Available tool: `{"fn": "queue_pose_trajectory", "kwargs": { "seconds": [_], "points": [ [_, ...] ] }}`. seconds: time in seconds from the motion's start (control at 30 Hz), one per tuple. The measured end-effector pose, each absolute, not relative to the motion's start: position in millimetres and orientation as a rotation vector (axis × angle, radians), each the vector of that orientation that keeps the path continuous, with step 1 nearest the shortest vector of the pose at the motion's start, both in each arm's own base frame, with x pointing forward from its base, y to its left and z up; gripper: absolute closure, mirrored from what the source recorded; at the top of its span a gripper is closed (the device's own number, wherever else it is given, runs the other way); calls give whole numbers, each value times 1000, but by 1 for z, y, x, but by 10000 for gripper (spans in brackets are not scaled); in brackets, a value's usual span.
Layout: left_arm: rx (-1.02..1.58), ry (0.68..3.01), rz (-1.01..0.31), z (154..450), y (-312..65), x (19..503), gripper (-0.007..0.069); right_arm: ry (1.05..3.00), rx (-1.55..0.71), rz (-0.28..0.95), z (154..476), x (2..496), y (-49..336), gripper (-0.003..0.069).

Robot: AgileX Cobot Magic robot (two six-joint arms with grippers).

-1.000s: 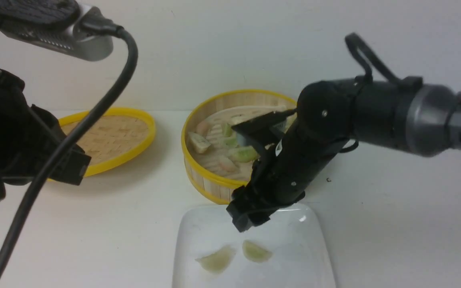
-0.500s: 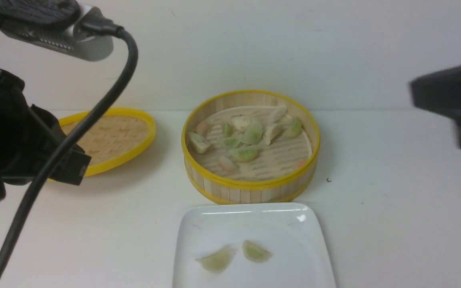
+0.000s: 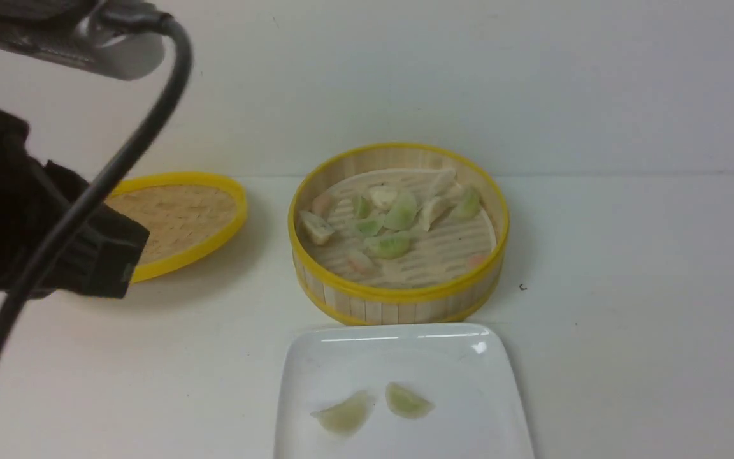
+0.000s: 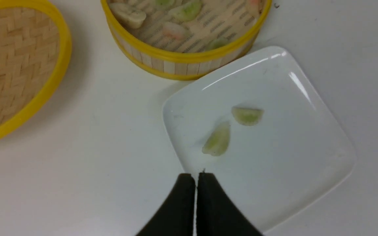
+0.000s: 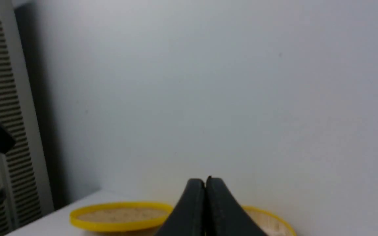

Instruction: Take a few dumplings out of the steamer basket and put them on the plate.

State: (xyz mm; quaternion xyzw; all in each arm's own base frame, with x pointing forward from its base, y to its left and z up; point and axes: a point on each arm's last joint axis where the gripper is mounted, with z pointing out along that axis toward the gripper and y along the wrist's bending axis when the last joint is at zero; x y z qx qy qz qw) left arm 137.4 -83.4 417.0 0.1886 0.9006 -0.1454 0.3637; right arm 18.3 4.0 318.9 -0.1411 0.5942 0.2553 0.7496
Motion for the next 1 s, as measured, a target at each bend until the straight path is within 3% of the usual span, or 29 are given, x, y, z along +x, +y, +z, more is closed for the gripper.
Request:
{"fn": "queue_pose_trajectory", "kwargs": {
  "seconds": [0.17, 0.43, 0.7, 1.0],
  "points": [
    [426, 2088, -439, 412, -56, 91, 631, 1235, -316, 559, 321, 17, 5, 672],
    [328, 1689, -437, 359, -10, 24, 631, 1234, -311, 568, 320, 17, 5, 673],
    [315, 1621, -449, 313, 0, 5, 631, 1233, -311, 568, 320, 17, 5, 673],
    [319, 1643, -421, 295, -3, 13, 631, 1233, -311, 568, 320, 17, 5, 673]
  ]
}}
